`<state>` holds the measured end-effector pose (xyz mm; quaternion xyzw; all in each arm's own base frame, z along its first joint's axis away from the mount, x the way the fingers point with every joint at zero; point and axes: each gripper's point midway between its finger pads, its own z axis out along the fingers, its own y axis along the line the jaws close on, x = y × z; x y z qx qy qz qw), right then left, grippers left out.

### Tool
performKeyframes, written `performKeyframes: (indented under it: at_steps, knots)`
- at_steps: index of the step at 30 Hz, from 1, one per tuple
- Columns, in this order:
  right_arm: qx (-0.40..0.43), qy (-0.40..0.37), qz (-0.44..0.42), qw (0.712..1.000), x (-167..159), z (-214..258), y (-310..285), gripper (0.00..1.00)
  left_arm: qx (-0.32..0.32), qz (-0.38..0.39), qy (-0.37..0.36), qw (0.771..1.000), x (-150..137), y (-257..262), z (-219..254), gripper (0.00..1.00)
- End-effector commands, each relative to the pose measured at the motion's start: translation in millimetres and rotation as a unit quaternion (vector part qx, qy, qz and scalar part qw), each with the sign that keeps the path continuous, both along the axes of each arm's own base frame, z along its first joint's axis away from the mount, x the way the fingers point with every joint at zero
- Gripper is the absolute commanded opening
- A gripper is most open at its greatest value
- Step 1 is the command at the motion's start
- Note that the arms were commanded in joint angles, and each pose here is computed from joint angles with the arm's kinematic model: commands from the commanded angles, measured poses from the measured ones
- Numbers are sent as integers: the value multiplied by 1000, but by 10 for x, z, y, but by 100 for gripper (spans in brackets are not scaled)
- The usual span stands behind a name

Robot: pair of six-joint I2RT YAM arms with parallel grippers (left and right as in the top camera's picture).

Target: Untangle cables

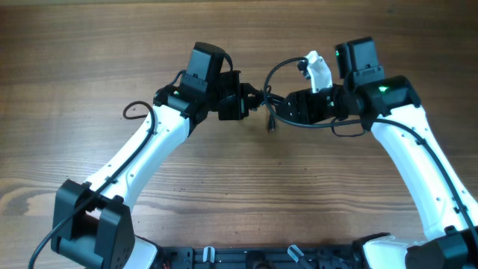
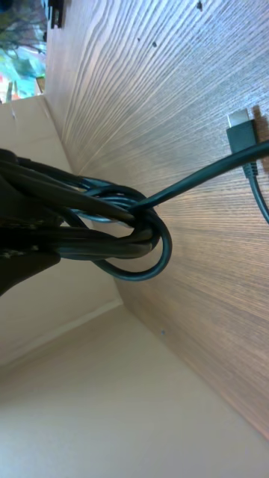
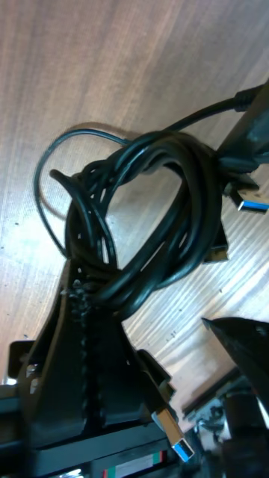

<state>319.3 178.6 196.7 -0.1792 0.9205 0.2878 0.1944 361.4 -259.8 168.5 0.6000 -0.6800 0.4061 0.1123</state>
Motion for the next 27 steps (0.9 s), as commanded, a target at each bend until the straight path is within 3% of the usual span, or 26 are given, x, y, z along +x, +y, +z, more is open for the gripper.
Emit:
performKeyframes:
  at_steps: [1, 6, 11, 14, 19, 27]
  knots:
    - [-28, -18, -7, 999, 55, 4, 59, 56, -18, 5, -23, 1000, 36, -3, 253, 4]
    - [-90, 28, -90, 991, 100, -283, 18, 52, -18, 5, -23, 1000, 36, -3, 253, 4]
    - [-120, 67, -233, 963, 252, -478, -166, 52, -18, 5, -23, 1000, 36, -3, 253, 4]
    - [-121, 74, -243, 960, 315, -581, -151, 42, -18, 5, -23, 1000, 36, -3, 253, 4]
    - [-145, 81, -258, 952, 294, -639, -268, 14, -17, 5, -24, 1000, 36, -2, 252, 4]
    - [-132, 84, -305, 939, 450, -621, -572, 5, -7, -21, -48, 999, 26, -12, 257, 4]
